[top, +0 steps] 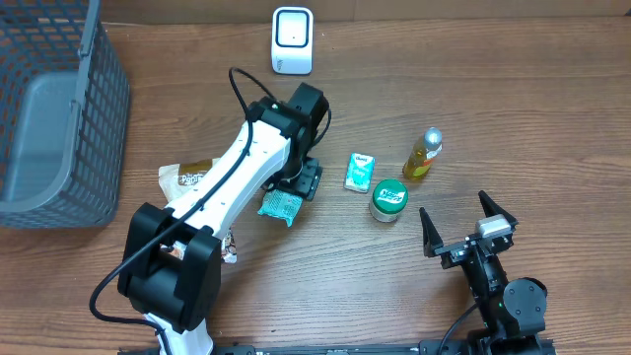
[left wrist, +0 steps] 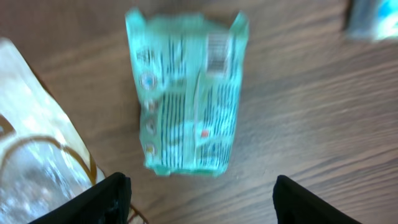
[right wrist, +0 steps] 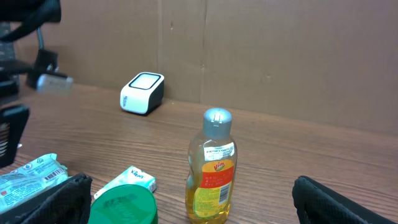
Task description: Scan the item barcode
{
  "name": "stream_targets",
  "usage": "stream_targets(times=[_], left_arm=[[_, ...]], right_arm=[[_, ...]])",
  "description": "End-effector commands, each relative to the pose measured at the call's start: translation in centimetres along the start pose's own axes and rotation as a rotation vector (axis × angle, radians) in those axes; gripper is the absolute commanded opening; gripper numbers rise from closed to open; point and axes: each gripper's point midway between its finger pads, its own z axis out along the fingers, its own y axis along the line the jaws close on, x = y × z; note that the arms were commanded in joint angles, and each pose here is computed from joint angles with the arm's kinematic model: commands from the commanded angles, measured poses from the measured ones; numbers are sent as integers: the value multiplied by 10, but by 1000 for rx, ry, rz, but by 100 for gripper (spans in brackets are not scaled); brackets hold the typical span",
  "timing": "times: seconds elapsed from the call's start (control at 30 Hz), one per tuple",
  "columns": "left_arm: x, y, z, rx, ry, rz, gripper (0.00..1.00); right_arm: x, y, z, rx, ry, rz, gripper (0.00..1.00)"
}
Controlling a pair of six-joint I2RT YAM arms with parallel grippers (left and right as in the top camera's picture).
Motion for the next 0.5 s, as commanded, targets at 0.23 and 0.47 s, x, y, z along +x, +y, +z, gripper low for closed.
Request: stream_targets(times=[0.23, 0.47], left_arm=[[33, 11, 44, -38, 96, -43, 70], [28, 9, 56, -28, 60, -44, 70]], right_arm=[[2, -2, 0, 9, -2, 2, 100], [2, -2, 0, 9, -2, 2, 100]])
